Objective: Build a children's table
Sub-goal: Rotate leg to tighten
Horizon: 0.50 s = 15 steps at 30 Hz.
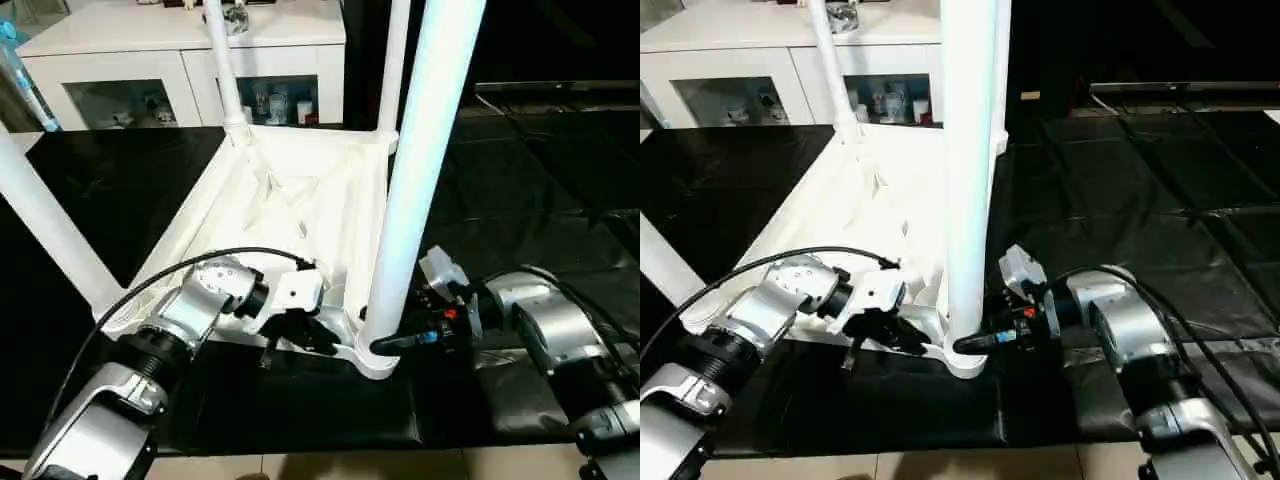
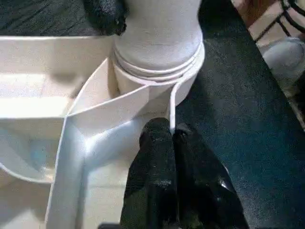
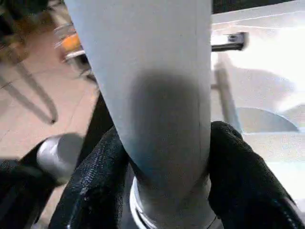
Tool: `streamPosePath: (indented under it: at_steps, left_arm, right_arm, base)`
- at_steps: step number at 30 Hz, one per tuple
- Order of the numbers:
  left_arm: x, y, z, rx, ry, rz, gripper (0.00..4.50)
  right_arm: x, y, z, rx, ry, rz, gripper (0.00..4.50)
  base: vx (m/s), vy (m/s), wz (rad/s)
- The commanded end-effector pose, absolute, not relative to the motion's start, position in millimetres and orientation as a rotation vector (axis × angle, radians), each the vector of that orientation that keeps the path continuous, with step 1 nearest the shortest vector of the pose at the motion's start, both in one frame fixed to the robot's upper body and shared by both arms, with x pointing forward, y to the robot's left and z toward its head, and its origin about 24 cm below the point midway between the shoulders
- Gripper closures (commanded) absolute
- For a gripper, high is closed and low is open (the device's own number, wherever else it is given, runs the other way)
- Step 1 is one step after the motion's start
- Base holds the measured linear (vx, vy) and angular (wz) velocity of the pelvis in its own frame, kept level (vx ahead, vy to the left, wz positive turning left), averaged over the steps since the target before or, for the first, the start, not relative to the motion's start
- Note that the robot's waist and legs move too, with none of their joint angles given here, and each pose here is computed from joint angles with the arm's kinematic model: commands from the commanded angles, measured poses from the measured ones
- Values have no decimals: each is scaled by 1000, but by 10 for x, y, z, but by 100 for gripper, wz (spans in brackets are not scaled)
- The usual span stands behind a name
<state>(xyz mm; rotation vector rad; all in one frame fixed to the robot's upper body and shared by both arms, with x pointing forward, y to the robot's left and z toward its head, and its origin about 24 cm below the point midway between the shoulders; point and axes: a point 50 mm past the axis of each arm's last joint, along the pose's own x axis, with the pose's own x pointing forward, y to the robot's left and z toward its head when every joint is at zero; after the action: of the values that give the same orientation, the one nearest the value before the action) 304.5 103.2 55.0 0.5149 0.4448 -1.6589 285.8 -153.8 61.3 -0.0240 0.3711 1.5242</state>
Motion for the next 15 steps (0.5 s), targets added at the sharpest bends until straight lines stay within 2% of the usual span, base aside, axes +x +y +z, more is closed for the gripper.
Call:
streamPosePath:
  at_steps: [1, 3, 4, 5, 9, 10, 11, 15]
  left_arm:
    - [3087, 898, 534, 484, 440, -1586, 450]
    - [3111, 874, 539, 465, 436, -1550, 450]
    - [3159, 817, 551, 416, 436, -1470, 450]
    - [3159, 817, 551, 416, 436, -1470, 450]
    - [3250, 651, 591, 324, 424, -1321, 450]
    - [3250, 651, 591, 324, 424, -1321, 450]
    - [3286, 557, 616, 276, 418, -1258, 450]
    - [3365, 380, 667, 201, 397, -1121, 450]
  right_arm:
    - [2833, -1390, 541, 16, 380, 1474, 244]
    - [2835, -1357, 505, 19, 397, 1426, 245]
    - [2891, -1261, 435, 10, 405, 1280, 246]
    - [2891, -1261, 435, 10, 405, 1280, 247]
    - [3041, -1068, 339, 26, 434, 993, 249]
    - [3041, -1068, 339, 26, 434, 993, 249]
    - [3090, -972, 325, 45, 440, 896, 249]
    - [3189, -818, 318, 82, 454, 730, 250]
  base:
    - [0, 0, 0]
    - [0, 0, 0]
    - [0, 0, 0]
    - [0, 0, 0]
    - [0, 0, 0]
    - [0, 0, 0]
    - [0, 0, 0]
    - [0, 0, 0]
